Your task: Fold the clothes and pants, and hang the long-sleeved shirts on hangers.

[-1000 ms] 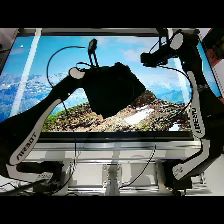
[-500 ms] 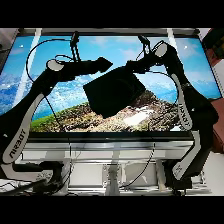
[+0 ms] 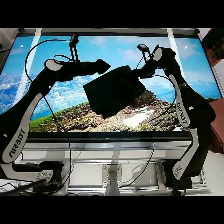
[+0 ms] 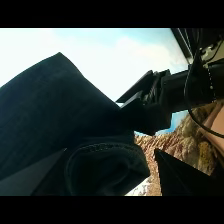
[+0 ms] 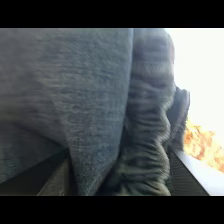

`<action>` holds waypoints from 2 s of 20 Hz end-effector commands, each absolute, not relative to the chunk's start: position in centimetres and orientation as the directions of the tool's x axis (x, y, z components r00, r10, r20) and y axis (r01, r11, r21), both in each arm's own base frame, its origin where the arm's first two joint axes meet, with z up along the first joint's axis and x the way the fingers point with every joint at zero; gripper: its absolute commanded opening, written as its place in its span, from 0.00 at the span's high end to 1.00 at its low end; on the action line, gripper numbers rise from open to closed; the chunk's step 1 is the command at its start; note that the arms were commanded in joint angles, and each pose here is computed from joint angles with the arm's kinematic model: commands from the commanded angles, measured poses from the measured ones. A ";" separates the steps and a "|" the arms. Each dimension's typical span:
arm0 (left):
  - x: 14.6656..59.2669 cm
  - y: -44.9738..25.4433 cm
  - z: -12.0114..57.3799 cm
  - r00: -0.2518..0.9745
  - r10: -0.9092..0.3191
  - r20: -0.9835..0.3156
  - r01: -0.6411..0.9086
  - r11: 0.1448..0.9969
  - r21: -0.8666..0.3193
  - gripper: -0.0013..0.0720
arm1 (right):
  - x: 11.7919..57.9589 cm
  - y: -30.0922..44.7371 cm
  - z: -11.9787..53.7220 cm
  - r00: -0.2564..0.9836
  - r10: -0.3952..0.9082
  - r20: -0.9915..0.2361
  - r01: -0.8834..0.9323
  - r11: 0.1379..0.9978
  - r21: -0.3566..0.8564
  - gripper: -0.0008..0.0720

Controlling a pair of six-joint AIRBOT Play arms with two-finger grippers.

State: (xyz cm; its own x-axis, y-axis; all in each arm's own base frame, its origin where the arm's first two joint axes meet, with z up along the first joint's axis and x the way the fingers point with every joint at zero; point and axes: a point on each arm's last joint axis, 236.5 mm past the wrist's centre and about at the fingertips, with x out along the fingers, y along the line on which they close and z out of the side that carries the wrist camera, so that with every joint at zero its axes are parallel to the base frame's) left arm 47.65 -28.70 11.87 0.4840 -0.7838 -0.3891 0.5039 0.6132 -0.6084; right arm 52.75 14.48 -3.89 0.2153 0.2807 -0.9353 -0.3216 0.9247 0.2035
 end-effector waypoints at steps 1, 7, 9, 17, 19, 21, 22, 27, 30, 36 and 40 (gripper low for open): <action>47.6 -28.6 11.7 0.481 -0.782 -0.397 0.508 0.617 -0.601 0.14 | 51.4 12.5 -5.4 0.126 0.290 -0.949 -0.243 0.936 0.254 0.14; 47.2 -28.8 11.6 0.465 -0.790 -0.400 0.513 0.609 -0.605 0.14 | 53.4 11.1 -4.1 0.163 0.626 -0.762 -0.016 0.774 0.633 0.13; 47.2 -28.8 11.6 0.465 -0.790 -0.400 0.513 0.609 -0.605 0.14 | 53.9 10.3 -5.0 0.170 0.649 -0.742 -0.006 0.753 0.658 0.13; 47.2 -28.8 11.6 0.464 -0.790 -0.400 0.513 0.608 -0.606 0.14 | 50.3 17.9 -6.4 -0.028 0.783 -0.621 0.008 0.621 0.783 0.13; 47.0 -28.9 11.6 0.458 -0.793 -0.401 0.515 0.605 -0.608 0.14 | 50.2 20.1 -6.2 -0.031 0.795 -0.605 -0.004 0.605 0.796 0.13; 46.8 -29.0 11.6 0.449 -0.798 -0.403 0.518 0.600 -0.610 0.14 | 49.2 22.0 -7.1 -0.076 0.790 -0.609 -0.009 0.610 0.793 0.13; 46.7 -29.0 11.6 0.446 -0.799 -0.404 0.519 0.598 -0.611 0.14 | 48.6 23.1 -7.6 -0.098 0.786 -0.610 0.000 0.613 0.790 0.14; 47.1 -28.1 11.2 0.456 -0.784 -0.421 0.524 0.619 -0.585 0.53 | 49.3 25.4 -7.6 -0.060 0.776 -0.628 -0.049 0.626 0.778 0.95; 47.2 -25.4 10.6 0.458 -0.752 -0.474 0.537 0.659 -0.527 0.94 | 51.6 24.0 -4.2 0.036 0.781 -0.624 -0.092 0.624 0.776 0.96; 48.1 -16.3 16.6 0.619 -0.648 -0.444 0.501 0.761 -0.413 0.94 | 54.6 14.0 7.8 0.299 0.769 -0.565 -0.139 0.620 0.772 0.96; 46.2 -12.1 22.2 0.700 -0.604 -0.381 0.489 0.795 -0.359 0.94 | 54.0 3.6 16.7 0.525 0.671 -0.523 -0.117 0.666 0.736 0.96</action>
